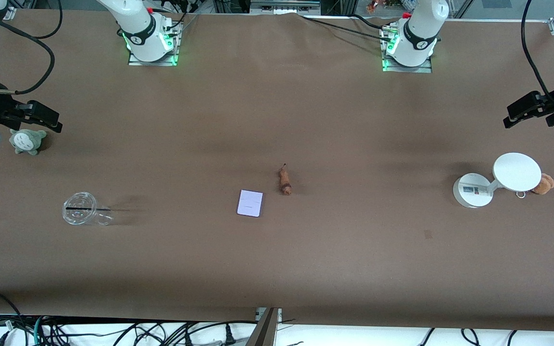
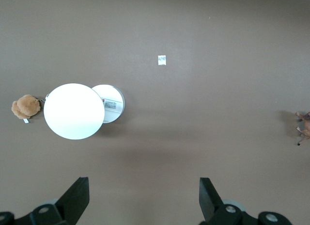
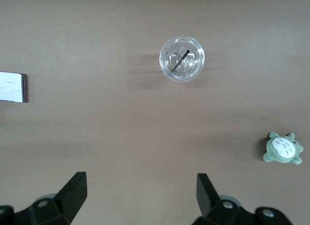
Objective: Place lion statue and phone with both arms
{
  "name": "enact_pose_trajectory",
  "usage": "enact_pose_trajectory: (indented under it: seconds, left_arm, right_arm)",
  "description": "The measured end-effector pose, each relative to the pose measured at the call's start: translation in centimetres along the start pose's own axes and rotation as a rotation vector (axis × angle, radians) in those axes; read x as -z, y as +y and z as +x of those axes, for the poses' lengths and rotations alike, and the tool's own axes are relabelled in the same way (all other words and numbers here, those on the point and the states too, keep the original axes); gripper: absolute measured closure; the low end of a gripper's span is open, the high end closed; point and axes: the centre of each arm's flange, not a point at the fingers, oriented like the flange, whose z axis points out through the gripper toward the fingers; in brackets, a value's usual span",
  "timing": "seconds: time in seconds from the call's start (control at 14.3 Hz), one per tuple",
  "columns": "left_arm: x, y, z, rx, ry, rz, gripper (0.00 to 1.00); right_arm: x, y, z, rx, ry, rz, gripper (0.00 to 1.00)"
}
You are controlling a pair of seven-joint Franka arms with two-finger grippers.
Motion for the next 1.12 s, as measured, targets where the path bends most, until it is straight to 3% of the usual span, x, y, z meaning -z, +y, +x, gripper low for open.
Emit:
enact_pose_trajectory:
  seconds: [0.35,0.7,0.91,1.12]
  left_arm:
    - [-1.5,0.9,0.7,-0.008,-0.029,-0.04,0.0]
    - [-6.2,3.3,2.7,-0.006,-0.112,-0.045,0.0]
    - [-8.8,8.5,3.3,0.018,-0.147,-0.032,0.0]
    - [-13.0,17.2,5.0,0.044,-0.146,-0.011,0.0]
  right_arm:
    - [0.0,0.0,0.0,-0.001,0.0,0.0,0.0]
    - [0.0,0.1,0.0,-0.001,0.0,0.0,0.0]
    - [0.0,0.3,0.0,-0.005,0.0,0.0,0.0]
    - [0.0,0.5,0.1,-0.009,0.001,0.0,0.0]
